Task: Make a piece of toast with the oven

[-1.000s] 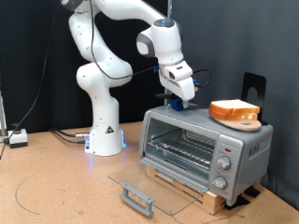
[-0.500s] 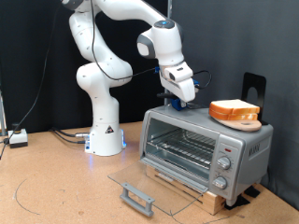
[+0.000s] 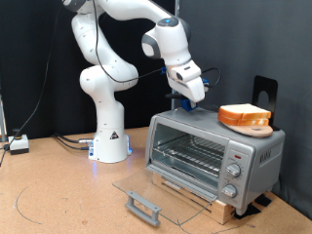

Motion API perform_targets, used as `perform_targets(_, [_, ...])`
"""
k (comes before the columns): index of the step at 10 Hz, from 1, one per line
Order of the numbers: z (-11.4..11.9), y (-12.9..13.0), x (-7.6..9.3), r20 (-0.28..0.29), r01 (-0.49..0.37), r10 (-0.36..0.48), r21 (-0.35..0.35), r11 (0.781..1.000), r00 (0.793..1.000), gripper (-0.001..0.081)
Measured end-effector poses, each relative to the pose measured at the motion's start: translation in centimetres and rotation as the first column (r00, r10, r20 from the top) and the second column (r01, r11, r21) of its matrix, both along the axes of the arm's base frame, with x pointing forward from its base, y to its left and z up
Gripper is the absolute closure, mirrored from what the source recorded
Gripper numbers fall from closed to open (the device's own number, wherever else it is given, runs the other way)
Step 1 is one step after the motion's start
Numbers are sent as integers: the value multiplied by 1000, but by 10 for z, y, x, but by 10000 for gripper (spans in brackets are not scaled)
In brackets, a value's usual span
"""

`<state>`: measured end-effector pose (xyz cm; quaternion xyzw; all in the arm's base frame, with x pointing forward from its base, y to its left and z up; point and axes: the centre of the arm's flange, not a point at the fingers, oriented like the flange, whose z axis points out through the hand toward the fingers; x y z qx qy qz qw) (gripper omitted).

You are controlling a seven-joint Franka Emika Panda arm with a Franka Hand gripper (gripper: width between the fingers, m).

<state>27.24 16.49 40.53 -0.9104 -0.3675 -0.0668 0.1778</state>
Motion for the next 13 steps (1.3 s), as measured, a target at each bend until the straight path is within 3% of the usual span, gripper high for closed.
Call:
perform_targets(2, [27, -5, -7, 23, -9, 8, 39, 999, 1000, 401])
perform_targets(4, [35, -9, -12, 27, -12, 11, 53, 999, 1000, 401])
perform_targets(6, [41, -18, 0, 55, 90, -94, 74, 993, 994, 401])
perform_targets(9, [54, -60, 17, 71, 270, -280, 126, 955, 957, 401])
perform_targets(13, [65, -119, 20, 81, 389, -399, 116, 914, 913, 401])
